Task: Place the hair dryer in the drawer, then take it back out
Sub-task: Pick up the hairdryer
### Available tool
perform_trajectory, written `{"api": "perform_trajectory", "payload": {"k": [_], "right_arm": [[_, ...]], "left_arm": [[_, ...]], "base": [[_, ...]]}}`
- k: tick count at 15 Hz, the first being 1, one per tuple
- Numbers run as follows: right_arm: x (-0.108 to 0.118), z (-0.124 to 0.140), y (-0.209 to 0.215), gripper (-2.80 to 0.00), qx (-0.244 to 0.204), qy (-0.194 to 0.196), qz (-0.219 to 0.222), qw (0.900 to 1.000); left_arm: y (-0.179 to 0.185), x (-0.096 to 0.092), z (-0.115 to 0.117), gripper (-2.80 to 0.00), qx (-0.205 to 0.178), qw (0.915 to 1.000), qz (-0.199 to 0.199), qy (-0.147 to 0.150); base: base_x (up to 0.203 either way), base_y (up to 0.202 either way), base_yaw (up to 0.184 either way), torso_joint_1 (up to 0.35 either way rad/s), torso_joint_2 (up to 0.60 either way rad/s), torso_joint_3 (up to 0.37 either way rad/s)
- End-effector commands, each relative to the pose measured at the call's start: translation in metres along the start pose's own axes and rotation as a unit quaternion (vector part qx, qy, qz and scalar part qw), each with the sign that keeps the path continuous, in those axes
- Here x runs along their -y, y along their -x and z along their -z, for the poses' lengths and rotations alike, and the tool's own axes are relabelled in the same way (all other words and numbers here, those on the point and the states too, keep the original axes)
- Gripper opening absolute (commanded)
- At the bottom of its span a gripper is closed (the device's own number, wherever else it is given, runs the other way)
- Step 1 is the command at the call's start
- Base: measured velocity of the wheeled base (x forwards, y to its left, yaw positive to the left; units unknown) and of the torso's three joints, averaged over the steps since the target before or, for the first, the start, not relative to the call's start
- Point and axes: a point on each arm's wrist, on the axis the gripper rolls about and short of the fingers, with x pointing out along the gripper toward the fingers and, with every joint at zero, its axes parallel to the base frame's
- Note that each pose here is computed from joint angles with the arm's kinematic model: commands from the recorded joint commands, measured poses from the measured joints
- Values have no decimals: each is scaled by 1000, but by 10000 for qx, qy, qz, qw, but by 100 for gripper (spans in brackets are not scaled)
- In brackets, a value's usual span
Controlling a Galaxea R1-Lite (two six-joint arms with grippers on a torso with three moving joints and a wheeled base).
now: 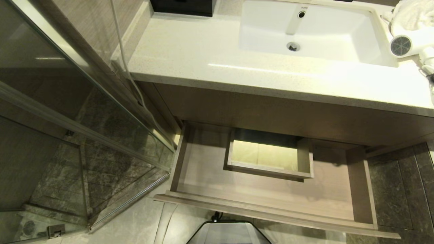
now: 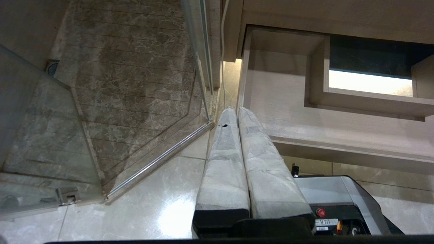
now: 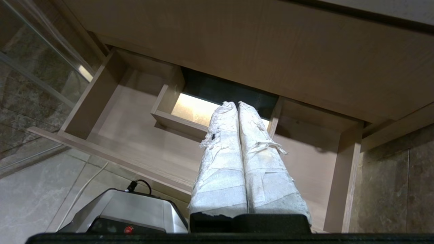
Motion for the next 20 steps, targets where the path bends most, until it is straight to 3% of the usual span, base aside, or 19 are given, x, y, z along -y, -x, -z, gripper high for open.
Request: {"api": "perform_trajectory", "payload": {"k": [1, 13, 20], "right_arm": [[-1, 12, 2, -280, 2, 3, -4, 10000], [-1, 12, 2, -280, 1, 12, 3, 10000], [-1, 11, 2, -280, 9, 11, -3, 10000]], "left_arm": [[0, 0, 0, -280, 2, 10000, 3, 0], [0, 0, 0, -280, -1, 10000, 3, 0], [0, 0, 0, -280, 2, 10000, 3, 0]], "base": [[0, 0, 0, 168, -333, -173], [0, 0, 0, 120, -232, -112], [1, -3, 99, 24, -43, -20]]}}
